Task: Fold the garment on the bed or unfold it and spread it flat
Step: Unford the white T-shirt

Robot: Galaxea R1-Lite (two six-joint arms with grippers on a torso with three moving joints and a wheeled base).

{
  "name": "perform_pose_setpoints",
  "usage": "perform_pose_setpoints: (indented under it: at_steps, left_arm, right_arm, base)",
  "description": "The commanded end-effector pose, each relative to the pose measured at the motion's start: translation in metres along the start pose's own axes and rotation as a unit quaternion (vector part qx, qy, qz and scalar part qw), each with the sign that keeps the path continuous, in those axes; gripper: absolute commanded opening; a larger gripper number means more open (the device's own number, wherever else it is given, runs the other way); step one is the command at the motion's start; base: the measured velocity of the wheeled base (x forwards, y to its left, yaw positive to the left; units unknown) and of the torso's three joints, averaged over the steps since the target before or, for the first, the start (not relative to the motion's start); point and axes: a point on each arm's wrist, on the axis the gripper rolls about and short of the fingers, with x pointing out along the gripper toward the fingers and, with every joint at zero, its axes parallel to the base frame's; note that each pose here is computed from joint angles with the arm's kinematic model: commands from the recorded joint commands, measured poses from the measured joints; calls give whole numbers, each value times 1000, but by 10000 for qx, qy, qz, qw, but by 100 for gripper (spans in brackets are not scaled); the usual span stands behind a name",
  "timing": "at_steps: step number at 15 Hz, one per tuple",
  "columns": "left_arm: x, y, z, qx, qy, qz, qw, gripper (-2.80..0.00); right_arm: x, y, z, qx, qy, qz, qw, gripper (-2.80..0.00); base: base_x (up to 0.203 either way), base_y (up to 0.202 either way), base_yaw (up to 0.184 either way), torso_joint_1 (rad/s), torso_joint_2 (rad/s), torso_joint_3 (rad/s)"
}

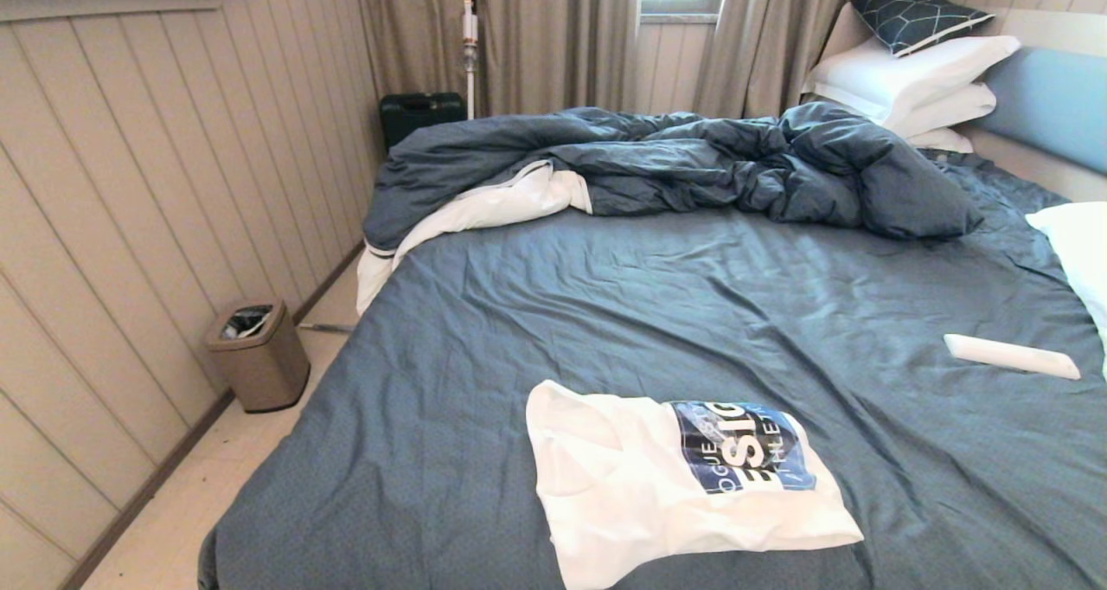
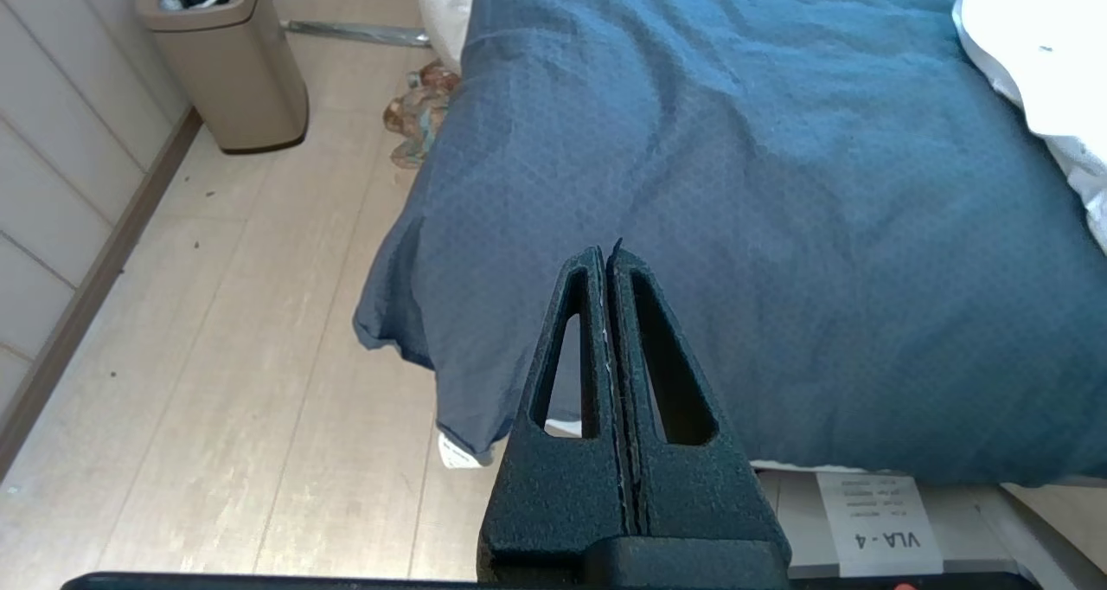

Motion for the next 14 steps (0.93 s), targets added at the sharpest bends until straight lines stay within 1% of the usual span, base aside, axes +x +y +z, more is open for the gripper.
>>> perform_pose_setpoints:
  at_steps: [1,2,4,5,6,7,9,10,12,14]
  left_arm:
    - [0,0,0,12,16,15,10000,-280]
    - [0,0,0,-3,4,89,10000,-280]
    - [-1,0,-1,-132,-95,614,9980,-280]
    - [-2,0,-1,-156,-132,698,9973,-280]
    - [-3,0,-1,-119,-219,638,9977,-280]
    - [-7,-1,-2,-48,-436,579,9974,-280]
    - [-17,-2,-6,164,-1113,467,9926,-280]
    - [-20,-2,-8,217,-1330,417,9900,-280]
    - [-20,-2,-9,52,-1340,368,9903,-280]
    - [-20,-2,-9,3,-1341,374,9903,-280]
  right_arm:
    - [0,0,0,-24,10,1,10000,-280]
    - [0,0,0,-32,10,9,10000,-280]
    - [0,0,0,-13,11,-6,10000,-280]
    - [0,0,0,-1,11,-6,10000,-280]
    - [0,0,0,-1,11,-6,10000,-280]
    - [0,0,0,7,11,-14,10000,-280]
    - [0,0,0,14,12,-21,10000,-280]
    - [0,0,0,22,12,-22,10000,-280]
    - [0,0,0,45,14,-60,10000,-280]
    - [0,0,0,76,15,-83,9999,-280]
  base:
    - [0,0,0,0,0,0]
    - [0,0,0,0,0,0]
    - [0,0,0,0,0,0]
    - [0,0,0,0,0,0]
    - [0,0,0,0,0,0]
    - [0,0,0,0,0,0]
    - [0,0,0,0,0,0]
    - [0,0,0,0,0,0]
    - [0,0,0,0,0,0]
    - [0,0,0,0,0,0]
